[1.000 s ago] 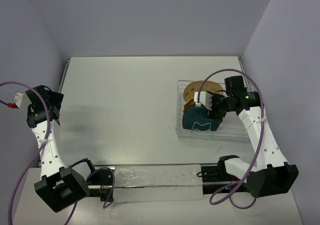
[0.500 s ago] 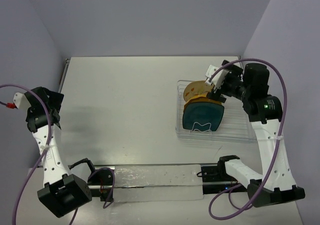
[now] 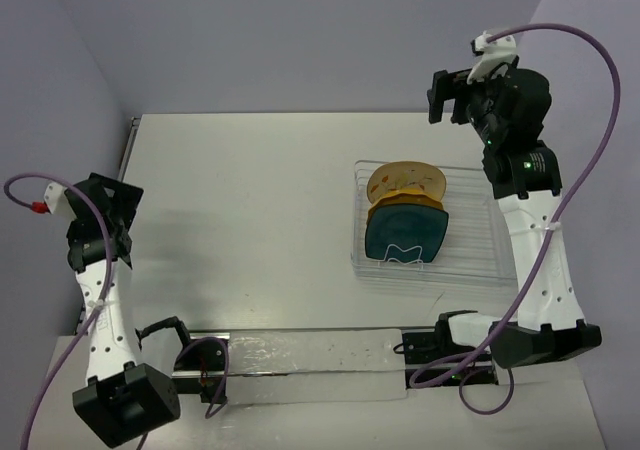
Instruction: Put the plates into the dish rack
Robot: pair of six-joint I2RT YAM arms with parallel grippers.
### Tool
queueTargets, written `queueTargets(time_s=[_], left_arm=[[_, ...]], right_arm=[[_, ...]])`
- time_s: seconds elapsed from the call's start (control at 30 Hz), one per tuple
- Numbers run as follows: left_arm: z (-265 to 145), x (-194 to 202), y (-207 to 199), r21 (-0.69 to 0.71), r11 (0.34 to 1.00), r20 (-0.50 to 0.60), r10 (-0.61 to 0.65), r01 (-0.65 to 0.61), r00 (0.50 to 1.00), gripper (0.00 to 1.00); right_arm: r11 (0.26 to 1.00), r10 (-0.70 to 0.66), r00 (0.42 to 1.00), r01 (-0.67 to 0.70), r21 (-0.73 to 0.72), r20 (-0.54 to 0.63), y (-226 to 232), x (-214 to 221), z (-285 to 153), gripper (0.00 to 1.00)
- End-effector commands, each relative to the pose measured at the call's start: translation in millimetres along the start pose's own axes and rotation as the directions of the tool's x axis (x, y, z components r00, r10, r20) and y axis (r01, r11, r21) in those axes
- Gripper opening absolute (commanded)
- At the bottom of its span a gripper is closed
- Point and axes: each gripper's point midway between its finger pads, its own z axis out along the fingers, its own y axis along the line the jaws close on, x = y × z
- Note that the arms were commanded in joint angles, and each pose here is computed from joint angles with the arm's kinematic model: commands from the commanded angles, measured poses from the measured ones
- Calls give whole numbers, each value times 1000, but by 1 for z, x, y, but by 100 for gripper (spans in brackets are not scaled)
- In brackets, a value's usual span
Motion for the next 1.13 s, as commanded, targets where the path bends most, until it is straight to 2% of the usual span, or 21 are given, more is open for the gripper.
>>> queueTargets(time_s=[0.0,0.03,0.17,0.23,0.37,0.5,0.83,1.1], left_arm=[[-1,8,-55,143,989,25,42,-46,999,99],[-1,13,-64,155,986,22,66,-68,998,99],[6,32,-85,136,977,-10,164,-161,986,99],[7,34,-92,137,970,-11,202,-199,979,99],[0,38,-97,162,965,-2,212,-209,977,99],[-9,31,-104,202,958,32,203,-205,979,99],[-18,28,-101,197,958,49,203,-209,978,99],[-24,29,-99,184,958,56,213,-220,975,99]], right_arm=[[851,438,894,-446,278,95,-33,28,-21,100],[825,470,878,-475,306,93,-36,43,-25,100],[800,484,875,-442,407,-2,-39,119,-39,100],[761,503,864,-449,469,11,-45,145,-55,100],[701,495,863,-463,543,97,-59,162,-92,100],[676,479,864,-476,563,155,-67,161,-115,100],[712,464,870,-478,515,168,-62,143,-122,100],[758,461,877,-468,454,134,-50,139,-119,100]])
